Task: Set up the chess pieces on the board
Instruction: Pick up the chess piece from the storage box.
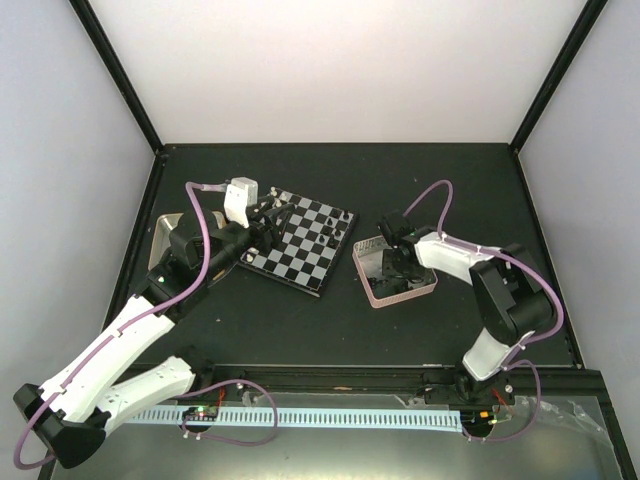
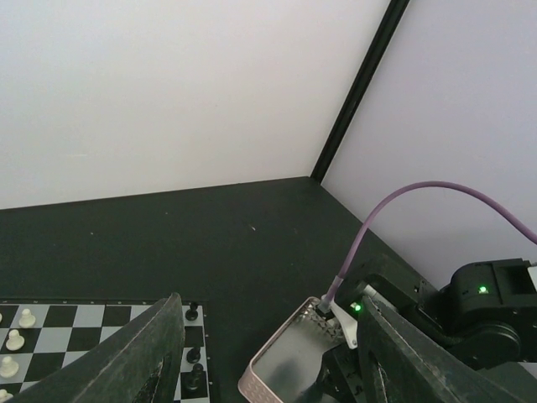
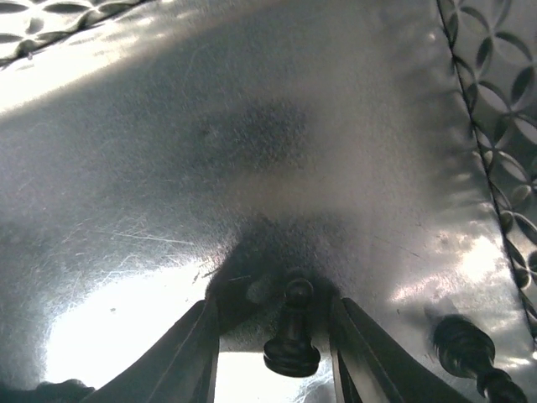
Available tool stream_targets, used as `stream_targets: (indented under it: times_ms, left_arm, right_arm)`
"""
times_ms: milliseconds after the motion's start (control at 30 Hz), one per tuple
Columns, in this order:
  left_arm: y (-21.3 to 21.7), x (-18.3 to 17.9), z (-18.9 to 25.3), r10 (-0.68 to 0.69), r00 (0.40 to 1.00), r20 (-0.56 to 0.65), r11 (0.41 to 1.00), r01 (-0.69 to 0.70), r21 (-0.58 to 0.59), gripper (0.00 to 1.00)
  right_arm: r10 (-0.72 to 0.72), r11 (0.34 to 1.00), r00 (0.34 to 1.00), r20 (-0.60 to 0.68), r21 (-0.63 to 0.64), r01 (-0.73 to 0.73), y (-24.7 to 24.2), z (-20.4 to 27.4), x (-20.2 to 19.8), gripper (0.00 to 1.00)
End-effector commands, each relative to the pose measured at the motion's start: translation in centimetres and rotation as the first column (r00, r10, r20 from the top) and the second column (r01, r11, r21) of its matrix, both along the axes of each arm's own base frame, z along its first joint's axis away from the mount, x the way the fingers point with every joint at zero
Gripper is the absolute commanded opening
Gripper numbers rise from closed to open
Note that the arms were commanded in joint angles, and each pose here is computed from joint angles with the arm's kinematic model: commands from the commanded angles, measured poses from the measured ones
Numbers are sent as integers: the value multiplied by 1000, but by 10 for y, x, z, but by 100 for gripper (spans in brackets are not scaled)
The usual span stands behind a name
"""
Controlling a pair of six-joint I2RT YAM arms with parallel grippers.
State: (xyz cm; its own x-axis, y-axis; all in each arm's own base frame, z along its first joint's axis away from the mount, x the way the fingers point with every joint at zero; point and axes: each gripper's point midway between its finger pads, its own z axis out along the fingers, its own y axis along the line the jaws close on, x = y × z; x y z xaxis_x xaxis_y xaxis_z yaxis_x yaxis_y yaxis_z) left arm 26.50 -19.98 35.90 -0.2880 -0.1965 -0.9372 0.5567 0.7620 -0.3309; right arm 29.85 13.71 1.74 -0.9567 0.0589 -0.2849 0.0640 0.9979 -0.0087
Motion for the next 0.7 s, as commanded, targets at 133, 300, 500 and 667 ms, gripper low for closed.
stream_targets:
  times_ms: [133,300,500,667]
  left_arm:
    - [-1,2,4,-4,1000,4,1000,4,-24,58]
    - [0,2,4,0,1000,2,1000,0,-23,58]
    - [-2,1,0,-10,1000,-21,999,10,-34,58]
    - [-11,1,-7,-49,997,-64,997,46,-58,60]
  right_arm:
    - [-29,999,999,-46,-26,27,-9,-8,-18,22]
    - [-53,998,998,-36,-36,52,-12,-9,-16,12]
    - [-10,999,994,105,34,7,0,19,5,12]
    - [128,965,939,318,181,-192,36,69,26,13]
